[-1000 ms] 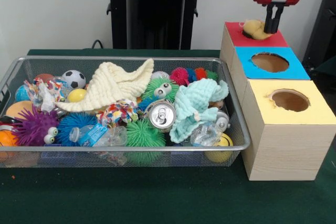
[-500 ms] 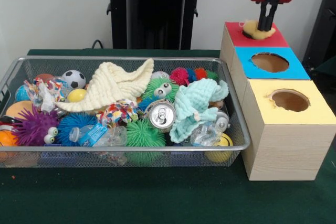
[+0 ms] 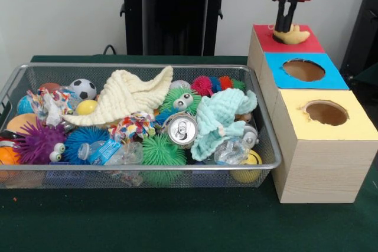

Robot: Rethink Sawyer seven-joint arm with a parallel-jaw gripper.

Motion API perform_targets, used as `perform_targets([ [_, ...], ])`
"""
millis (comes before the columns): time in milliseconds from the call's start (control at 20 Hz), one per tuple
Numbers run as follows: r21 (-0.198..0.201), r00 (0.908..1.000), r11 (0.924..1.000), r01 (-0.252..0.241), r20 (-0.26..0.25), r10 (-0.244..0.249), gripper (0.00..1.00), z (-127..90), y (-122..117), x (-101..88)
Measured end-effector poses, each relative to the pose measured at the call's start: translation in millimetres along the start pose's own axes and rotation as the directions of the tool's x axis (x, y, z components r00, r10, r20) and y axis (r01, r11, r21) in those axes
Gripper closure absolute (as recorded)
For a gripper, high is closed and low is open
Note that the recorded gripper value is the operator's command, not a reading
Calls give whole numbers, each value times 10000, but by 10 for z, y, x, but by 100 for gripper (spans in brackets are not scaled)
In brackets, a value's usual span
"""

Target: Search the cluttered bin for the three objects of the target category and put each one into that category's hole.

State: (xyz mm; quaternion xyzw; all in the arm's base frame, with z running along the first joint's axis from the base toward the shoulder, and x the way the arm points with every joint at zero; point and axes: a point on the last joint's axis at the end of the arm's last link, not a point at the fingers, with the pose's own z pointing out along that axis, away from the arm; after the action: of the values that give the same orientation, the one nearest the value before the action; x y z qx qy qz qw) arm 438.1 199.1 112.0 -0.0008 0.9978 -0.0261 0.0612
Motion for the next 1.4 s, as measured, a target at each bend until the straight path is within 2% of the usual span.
perform_targets([
  [350, 243, 9991, 9994, -264, -334, 272, 100, 228, -220, 172],
  [750, 344, 9994, 9993, -139, 313, 129, 100, 223, -213, 244],
  [1150, 340, 9993, 9994, -72, 383, 59, 100, 208, -186, 258],
  [1400, 258, 9998, 9996, 96, 189, -101, 100, 130, -102, 296],
])
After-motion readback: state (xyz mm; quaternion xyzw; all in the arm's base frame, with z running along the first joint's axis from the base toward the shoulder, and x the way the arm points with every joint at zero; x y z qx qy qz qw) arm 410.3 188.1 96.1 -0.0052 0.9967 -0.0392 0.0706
